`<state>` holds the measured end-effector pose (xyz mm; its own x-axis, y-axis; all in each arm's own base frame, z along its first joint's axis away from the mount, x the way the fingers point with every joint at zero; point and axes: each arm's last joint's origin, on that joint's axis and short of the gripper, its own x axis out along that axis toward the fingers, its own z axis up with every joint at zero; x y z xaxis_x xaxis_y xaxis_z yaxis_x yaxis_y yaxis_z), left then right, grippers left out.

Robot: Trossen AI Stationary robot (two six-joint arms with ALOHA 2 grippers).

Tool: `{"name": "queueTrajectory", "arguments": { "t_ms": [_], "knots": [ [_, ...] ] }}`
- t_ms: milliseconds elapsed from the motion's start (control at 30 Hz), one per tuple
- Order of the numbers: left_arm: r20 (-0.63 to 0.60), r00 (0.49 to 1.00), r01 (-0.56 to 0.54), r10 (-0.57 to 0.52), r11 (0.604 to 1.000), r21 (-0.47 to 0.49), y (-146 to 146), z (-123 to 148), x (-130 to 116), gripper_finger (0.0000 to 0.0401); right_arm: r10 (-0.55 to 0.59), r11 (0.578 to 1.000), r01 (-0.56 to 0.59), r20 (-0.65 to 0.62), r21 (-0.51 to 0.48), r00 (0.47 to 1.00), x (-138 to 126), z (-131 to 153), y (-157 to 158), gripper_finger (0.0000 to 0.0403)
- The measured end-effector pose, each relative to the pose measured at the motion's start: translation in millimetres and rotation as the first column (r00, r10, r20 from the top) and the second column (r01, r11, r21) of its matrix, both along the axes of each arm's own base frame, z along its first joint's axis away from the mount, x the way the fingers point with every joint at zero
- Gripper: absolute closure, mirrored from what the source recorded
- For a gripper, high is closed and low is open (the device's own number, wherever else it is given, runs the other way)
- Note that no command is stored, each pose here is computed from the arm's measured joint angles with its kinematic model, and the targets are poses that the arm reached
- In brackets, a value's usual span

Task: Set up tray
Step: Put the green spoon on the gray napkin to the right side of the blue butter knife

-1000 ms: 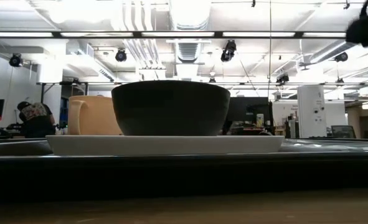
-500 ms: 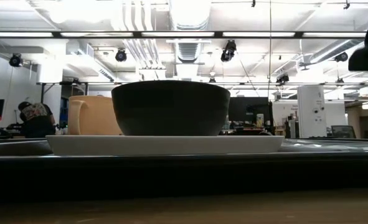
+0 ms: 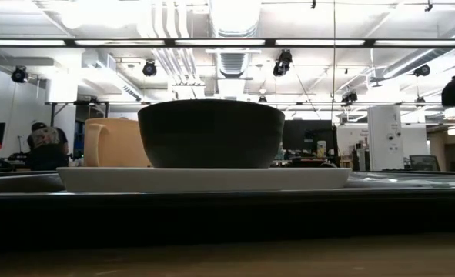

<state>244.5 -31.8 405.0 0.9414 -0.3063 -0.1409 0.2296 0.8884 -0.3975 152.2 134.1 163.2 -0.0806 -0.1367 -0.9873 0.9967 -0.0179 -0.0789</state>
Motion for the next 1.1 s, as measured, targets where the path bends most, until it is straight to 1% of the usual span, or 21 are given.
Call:
{"name": "queueTrajectory", "arguments": {
  "t_ms": [167,333,500,633,733,933,1000,1100],
  "knots": [
    [-0.006,1.000,-0.004,0.004,1.000,-0.018,0,0,0,0.0260,-0.040,0.999,0.040,0.013,0.004,0.999,-2,-1,3,0.0248],
    [-0.001,1.000,-0.012,0.012,1.000,-0.018,0,1,0,0.0260,-0.016,1.000,0.016,0.027,0.013,1.000,-6,-2,11,0.0241],
    [0.005,0.999,-0.037,0.037,0.999,-0.017,1,2,0,0.0260,-0.008,1.000,0.007,0.029,0.011,1.000,-7,-7,13,0.0244],
    [0.012,0.998,-0.060,0.060,0.998,-0.016,2,3,1,0.0260,-0.004,1.000,0.004,0.028,0.007,1.000,-5,-17,16,0.0251],
    [0.015,0.998,-0.062,0.062,0.998,-0.024,2,3,1,0.0260,0.003,1.000,-0.004,0.042,0.021,0.999,-3,-23,18,0.0255],
    [0.014,0.998,-0.063,0.063,0.998,-0.031,2,3,1,0.0260,0.010,1.000,-0.011,0.046,0.018,0.999,-3,-29,17,0.0267],
    [0.014,0.998,-0.062,0.063,0.998,-0.032,2,3,1,0.0260,0.013,1.000,-0.014,0.055,0.024,0.998,-3,-30,17,0.0278],
    [0.014,0.998,-0.062,0.063,0.998,-0.031,2,3,1,0.0260,0.022,0.999,-0.023,0.065,0.027,0.998,-3,-31,17,0.0307]
  ]
}}
